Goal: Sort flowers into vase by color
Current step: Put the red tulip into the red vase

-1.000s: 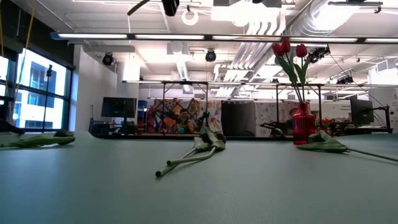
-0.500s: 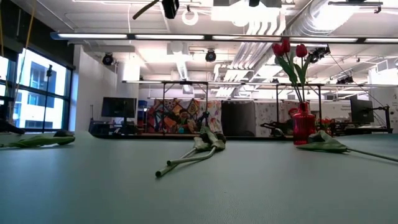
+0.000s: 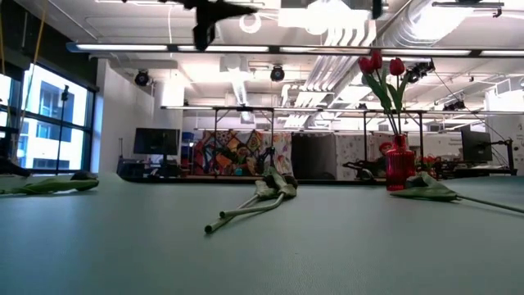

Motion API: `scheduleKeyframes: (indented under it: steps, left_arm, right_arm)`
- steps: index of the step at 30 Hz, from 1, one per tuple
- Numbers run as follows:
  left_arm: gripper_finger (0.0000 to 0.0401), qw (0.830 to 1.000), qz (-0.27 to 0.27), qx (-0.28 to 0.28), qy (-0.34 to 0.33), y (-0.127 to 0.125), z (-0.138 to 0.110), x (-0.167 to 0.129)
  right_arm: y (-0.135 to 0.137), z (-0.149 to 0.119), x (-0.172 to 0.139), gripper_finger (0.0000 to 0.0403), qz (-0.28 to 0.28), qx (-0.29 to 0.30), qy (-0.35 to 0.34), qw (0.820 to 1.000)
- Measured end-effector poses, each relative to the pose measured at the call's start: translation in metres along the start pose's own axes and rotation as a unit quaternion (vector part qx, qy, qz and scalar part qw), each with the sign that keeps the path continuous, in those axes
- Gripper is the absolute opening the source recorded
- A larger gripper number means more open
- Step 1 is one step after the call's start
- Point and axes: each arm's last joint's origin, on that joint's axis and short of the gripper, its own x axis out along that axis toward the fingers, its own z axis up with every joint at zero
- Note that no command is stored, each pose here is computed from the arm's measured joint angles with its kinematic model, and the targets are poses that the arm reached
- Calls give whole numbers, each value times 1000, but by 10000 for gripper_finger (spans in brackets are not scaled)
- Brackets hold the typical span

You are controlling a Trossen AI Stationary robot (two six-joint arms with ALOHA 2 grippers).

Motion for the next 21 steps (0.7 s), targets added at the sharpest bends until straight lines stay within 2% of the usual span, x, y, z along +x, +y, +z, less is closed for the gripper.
scheduleKeyframes:
  steps: [5, 11, 17, 21]
  left_arm:
    - [106, 999, 38, -1, 17, 3, 3, -20]
    - [95, 994, 98, 36, -27, -2, 13, -59]
    - [92, 990, 128, 40, -43, -4, 17, -96]
    - [92, 989, 132, 39, -52, -5, 19, -108]
  right_arm:
    - [-19, 20, -31, 1, -136, -19, -26, 990]
    - [-38, 45, -66, 0, -283, -68, -83, 953]
    - [-47, 63, -90, 0, -381, -150, -93, 907]
    - [-51, 72, -100, 0, -412, -167, -96, 890]
